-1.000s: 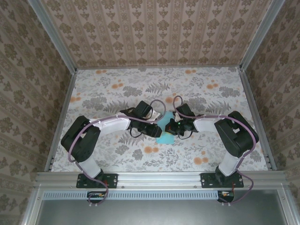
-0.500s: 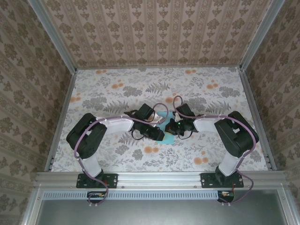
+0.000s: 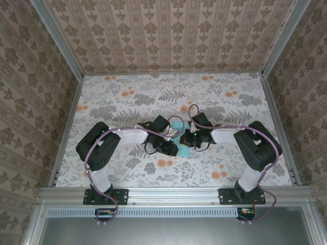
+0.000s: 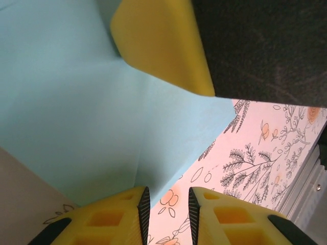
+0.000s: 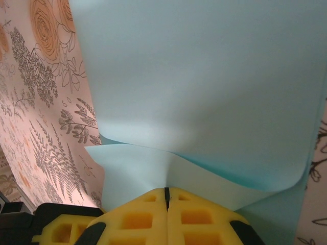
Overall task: Fold a paper plane with a square sheet of paper (fold left side to right side)
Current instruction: Fold the triangle a second time at the center of the table.
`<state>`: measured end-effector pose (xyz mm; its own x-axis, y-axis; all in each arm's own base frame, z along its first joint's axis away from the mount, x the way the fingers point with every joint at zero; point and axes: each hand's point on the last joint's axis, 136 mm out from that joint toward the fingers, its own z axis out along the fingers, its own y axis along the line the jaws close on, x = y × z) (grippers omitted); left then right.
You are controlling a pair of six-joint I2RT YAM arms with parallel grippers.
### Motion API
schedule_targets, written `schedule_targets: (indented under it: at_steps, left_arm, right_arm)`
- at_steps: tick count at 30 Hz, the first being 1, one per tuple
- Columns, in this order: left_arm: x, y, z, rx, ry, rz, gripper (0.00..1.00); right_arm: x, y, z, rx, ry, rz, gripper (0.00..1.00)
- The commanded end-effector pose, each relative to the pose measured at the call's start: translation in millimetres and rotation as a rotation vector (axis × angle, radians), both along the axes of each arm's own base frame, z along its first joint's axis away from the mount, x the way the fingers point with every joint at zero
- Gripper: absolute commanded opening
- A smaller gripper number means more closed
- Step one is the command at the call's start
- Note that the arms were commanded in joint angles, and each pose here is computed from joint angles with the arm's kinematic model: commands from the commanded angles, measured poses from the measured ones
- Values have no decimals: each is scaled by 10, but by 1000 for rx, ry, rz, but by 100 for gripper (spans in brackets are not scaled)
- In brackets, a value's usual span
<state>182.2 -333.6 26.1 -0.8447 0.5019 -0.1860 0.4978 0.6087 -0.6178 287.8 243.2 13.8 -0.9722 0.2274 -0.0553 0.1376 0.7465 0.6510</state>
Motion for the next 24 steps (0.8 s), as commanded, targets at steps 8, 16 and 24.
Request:
schedule_targets:
  at_steps: [8, 16, 24]
  left_arm:
    - [-62, 143, -96, 52, -7, 12, 28]
    - [-159, 282, -140, 34, 32, 59, 26]
    - [-217, 434, -106, 29, 41, 94, 26]
  right_arm:
    - [-212, -212, -250, -122, 90, -4, 1]
    - [-226, -265, -287, -134, 102, -8, 0]
    - [-220, -263, -285, -132, 101, -8, 0]
